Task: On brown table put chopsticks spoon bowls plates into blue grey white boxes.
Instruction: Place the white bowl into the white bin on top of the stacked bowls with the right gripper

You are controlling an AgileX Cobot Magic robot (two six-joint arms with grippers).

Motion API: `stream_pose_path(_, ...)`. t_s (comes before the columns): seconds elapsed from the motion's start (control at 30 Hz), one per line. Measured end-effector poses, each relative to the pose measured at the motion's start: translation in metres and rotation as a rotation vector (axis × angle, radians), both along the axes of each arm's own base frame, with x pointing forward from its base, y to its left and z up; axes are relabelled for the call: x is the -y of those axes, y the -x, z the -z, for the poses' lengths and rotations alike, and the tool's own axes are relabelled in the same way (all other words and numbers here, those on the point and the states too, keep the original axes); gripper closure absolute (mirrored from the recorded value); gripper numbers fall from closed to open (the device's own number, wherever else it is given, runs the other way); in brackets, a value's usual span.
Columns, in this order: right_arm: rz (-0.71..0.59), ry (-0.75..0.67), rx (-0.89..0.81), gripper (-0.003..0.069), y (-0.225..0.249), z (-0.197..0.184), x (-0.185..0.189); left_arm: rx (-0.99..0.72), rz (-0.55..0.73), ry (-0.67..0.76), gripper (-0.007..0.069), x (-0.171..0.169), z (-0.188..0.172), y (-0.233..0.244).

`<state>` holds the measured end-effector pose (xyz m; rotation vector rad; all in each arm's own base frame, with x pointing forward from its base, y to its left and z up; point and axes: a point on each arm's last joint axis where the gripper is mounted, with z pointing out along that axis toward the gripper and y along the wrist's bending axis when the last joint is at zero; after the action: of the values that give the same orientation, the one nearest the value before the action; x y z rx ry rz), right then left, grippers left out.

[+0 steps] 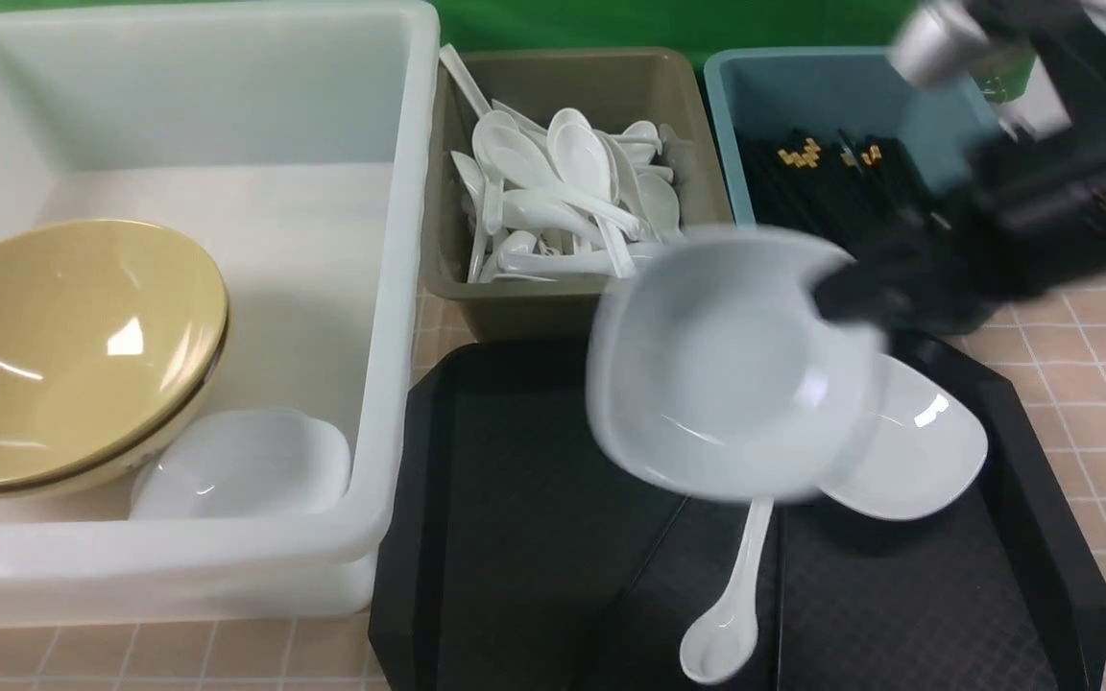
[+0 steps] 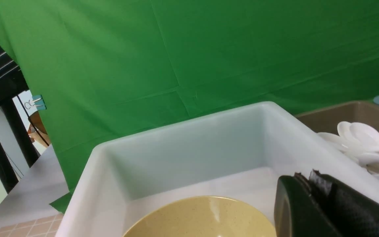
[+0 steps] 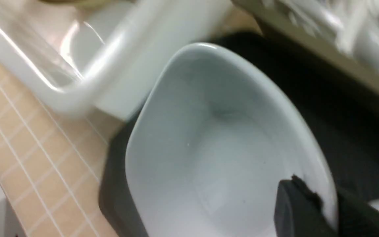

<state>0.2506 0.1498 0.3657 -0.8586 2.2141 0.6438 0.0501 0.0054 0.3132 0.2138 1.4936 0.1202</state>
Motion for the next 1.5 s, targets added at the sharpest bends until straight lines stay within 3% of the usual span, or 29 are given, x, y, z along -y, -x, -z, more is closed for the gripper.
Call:
stream_pose_path(0.17,-0.161,-0.068,0.240,0.0576,-0.012,-0.011,-0.087,0.003,-0.001,0.029,0.0622,0.000,0.000,0.000)
stream_pose_path(0.37,-0.280,-0.028,0.435,0.0576,-0.049,0.026,-0.173,-0.003,-0.005,0.029,0.0621,-0.001,0.000,0.000)
stream_pose_path(0.7,-0.410,0.091,0.351,0.0576,-0.084,0.098,-0.217,-0.020,-0.019,0.028,0.0621,-0.002,0.002,0.000)
stream_pose_path(0.97,-0.444,0.094,0.324,0.0558,-0.075,0.116,-0.235,-0.015,-0.015,0.028,0.0621,-0.002,0.001,0.000)
stream_pose_path(1.1,-0.455,0.088,0.318,0.0461,-0.068,0.117,-0.242,-0.014,-0.015,0.029,0.0621,-0.002,0.001,0.000)
stream_pose_path(1.17,-0.446,0.078,0.298,0.0325,-0.067,0.116,-0.244,-0.014,-0.015,0.029,0.0621,-0.002,0.001,0.000)
stream_pose_path(1.3,-0.429,0.056,0.237,0.0144,-0.071,0.100,-0.237,-0.014,-0.015,0.029,0.0621,-0.002,0.001,0.000)
stream_pose_path(1.5,-0.386,0.078,0.252,0.0088,-0.075,0.028,-0.198,-0.014,-0.015,0.030,0.0621,-0.002,0.001,0.000)
